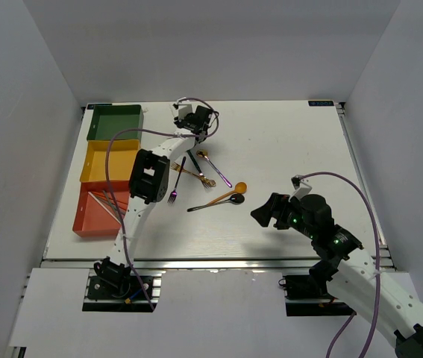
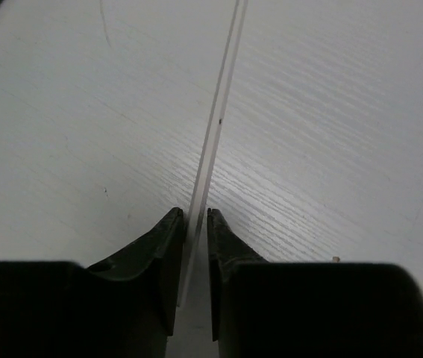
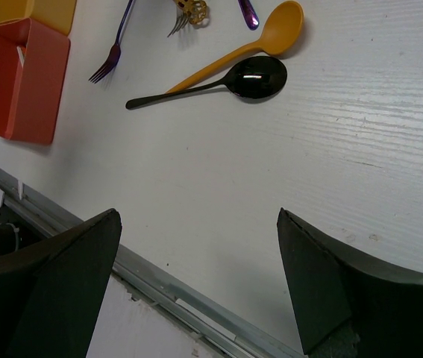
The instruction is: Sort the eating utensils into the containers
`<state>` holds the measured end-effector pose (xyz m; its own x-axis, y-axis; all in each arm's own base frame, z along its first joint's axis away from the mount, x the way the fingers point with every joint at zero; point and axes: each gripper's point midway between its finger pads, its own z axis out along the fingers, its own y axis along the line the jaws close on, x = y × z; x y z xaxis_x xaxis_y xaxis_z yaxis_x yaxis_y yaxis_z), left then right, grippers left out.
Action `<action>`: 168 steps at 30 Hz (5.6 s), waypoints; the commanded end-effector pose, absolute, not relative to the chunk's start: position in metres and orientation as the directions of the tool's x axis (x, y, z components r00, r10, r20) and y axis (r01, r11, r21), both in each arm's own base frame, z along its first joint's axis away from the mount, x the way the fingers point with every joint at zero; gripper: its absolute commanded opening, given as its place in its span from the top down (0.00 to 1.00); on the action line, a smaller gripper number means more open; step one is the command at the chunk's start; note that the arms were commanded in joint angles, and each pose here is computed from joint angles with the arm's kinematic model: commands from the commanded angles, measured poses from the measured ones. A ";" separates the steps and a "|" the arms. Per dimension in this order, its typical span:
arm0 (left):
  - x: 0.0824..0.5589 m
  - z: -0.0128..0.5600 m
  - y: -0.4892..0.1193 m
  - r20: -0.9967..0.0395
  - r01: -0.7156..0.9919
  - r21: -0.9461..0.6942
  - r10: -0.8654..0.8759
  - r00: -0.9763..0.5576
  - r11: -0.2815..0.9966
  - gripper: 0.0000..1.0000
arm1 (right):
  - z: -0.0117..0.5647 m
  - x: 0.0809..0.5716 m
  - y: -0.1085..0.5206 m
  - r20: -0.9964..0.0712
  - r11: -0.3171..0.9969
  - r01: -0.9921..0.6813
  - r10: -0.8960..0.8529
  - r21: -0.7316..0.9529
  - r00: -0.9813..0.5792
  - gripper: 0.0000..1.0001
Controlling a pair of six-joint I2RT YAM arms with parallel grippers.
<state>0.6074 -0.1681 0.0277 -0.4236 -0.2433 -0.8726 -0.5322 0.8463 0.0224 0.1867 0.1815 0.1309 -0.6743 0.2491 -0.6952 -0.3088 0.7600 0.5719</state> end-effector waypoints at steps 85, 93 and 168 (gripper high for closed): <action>0.216 0.123 0.020 -0.805 -0.736 -0.253 -0.558 -0.200 0.628 1.00 | 0.151 0.226 0.173 -0.749 0.845 -0.239 0.250 0.478 -0.613 0.11; 0.210 0.122 0.028 -0.809 -0.760 -0.271 -0.567 -0.152 0.591 1.00 | 0.147 0.227 0.176 -0.746 0.844 -0.245 0.241 0.477 -0.621 0.11; 0.252 0.224 -0.029 -0.905 -0.260 -0.135 -0.226 -0.361 0.956 0.02 | 0.028 0.421 0.323 -0.588 0.780 -0.625 -0.518 -0.028 -0.621 1.00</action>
